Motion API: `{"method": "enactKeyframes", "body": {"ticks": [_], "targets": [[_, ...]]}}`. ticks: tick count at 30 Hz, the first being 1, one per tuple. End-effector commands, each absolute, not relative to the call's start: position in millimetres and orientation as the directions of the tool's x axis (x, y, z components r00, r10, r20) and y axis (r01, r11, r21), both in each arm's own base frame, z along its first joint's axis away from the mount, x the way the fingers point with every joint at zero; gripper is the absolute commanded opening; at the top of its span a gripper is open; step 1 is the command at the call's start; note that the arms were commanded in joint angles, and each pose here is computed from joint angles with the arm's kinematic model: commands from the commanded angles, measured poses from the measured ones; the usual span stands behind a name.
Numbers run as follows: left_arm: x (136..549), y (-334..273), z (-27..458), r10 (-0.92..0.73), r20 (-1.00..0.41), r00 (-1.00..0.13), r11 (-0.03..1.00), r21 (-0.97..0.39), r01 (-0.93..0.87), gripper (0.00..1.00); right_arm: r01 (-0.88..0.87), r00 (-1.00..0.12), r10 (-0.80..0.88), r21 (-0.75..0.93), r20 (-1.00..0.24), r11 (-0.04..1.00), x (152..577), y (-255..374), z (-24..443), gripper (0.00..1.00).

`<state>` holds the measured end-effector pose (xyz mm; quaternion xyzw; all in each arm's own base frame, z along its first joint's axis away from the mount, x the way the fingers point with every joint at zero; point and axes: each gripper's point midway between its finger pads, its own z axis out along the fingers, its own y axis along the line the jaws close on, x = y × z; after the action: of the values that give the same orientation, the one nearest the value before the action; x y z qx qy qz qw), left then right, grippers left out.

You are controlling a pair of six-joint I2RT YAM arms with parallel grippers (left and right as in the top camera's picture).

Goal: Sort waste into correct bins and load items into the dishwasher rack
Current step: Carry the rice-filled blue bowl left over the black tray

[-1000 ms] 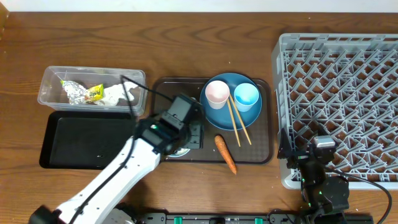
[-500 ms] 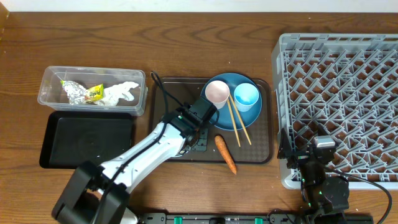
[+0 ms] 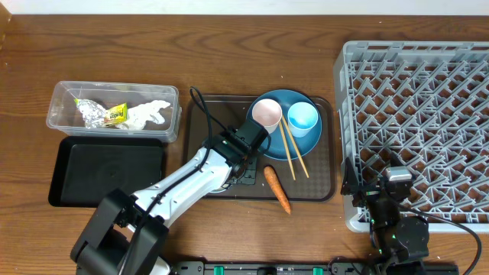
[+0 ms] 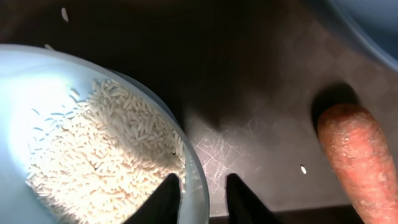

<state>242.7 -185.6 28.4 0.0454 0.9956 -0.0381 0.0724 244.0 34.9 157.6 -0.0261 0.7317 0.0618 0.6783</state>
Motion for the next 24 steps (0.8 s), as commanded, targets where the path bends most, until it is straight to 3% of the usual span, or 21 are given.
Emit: {"method": "enactKeyframes", "body": {"ticks": [1, 5, 8, 24], "targets": [[244, -184, 27, 0.079, -0.149, -0.986, 0.995, -0.049, 0.087, 0.20, -0.110, -0.077, 0.036, 0.044, -0.996, 0.993, 244, 32, 157, 0.99], [244, -184, 27, 0.078, -0.149, -0.986, 0.995, -0.049, 0.086, 0.19, -0.110, -0.077, 0.036, 0.044, -0.996, 0.993, 244, 32, 157, 0.99], [244, -183, 27, 0.079, -0.149, -0.986, 0.995, -0.049, 0.087, 0.06, -0.110, -0.077, 0.036, 0.044, -0.996, 0.993, 244, 32, 157, 0.99], [265, -151, 83, -0.016, -0.275, -0.961, 0.993, -0.120, 0.018, 0.06, -0.110, -0.077, 0.035, 0.044, -0.996, 0.993, 244, 32, 157, 0.99]]}}
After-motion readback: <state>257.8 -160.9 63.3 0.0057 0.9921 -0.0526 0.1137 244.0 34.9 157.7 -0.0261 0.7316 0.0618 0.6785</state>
